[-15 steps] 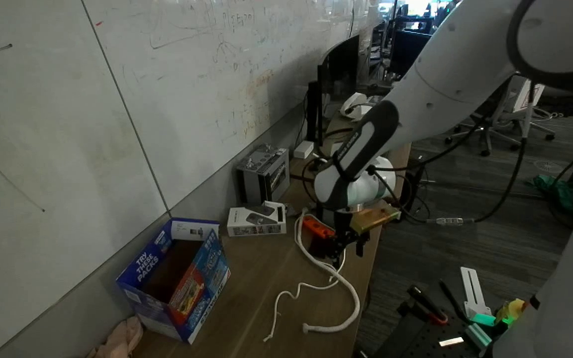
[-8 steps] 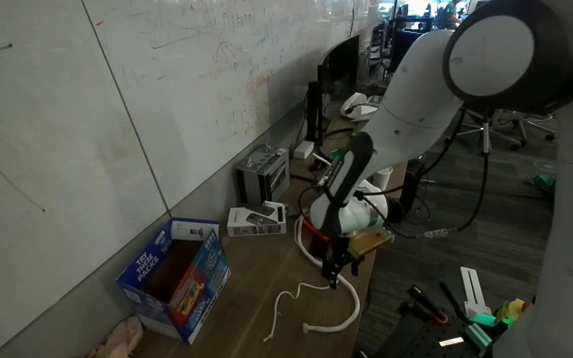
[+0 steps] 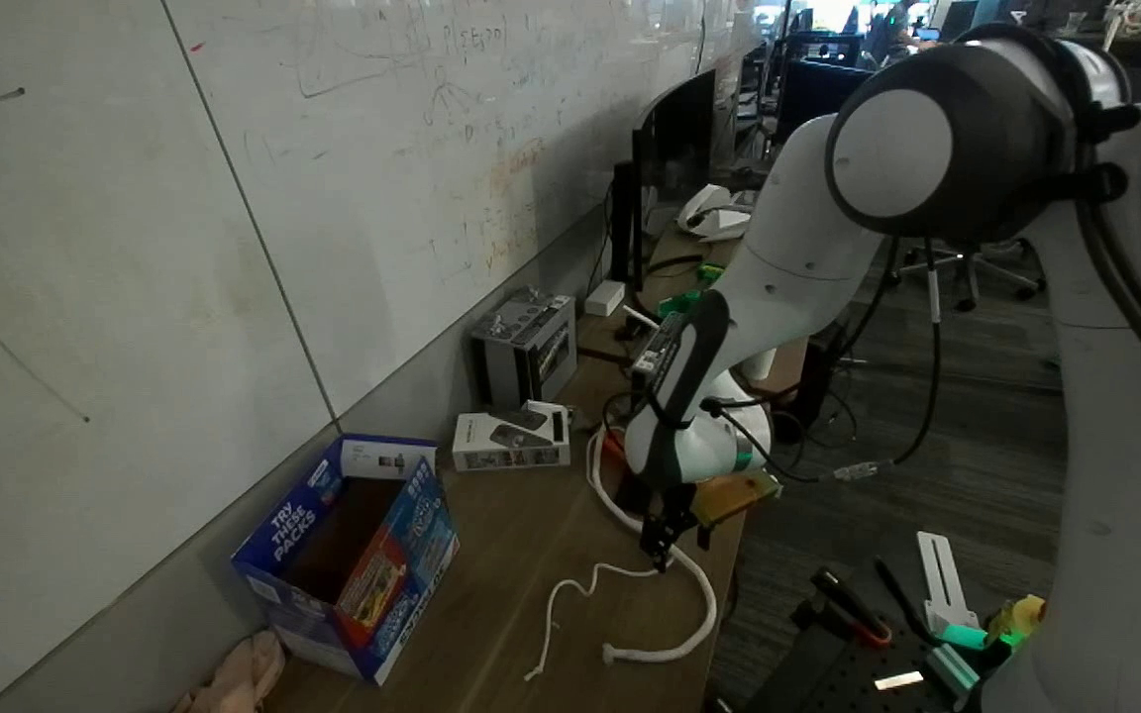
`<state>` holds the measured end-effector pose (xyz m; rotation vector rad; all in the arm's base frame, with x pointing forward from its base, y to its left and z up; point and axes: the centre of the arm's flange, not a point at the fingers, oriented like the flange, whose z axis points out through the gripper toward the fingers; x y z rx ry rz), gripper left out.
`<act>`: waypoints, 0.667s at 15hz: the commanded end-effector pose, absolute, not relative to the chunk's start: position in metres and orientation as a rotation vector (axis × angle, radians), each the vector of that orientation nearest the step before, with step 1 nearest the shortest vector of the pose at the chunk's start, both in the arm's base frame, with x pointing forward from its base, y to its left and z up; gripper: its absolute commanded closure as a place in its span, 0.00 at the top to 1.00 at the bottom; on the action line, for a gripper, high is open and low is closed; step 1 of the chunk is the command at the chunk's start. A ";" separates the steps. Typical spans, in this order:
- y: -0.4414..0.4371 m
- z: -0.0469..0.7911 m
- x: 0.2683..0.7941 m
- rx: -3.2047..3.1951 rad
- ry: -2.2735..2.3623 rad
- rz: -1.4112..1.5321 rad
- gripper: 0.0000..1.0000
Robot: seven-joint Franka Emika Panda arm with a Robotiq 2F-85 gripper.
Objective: Put the white rope inside the blue box
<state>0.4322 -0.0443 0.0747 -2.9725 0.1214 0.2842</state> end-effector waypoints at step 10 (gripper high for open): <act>-0.056 0.054 0.462 -2.976 0.338 0.226 1.00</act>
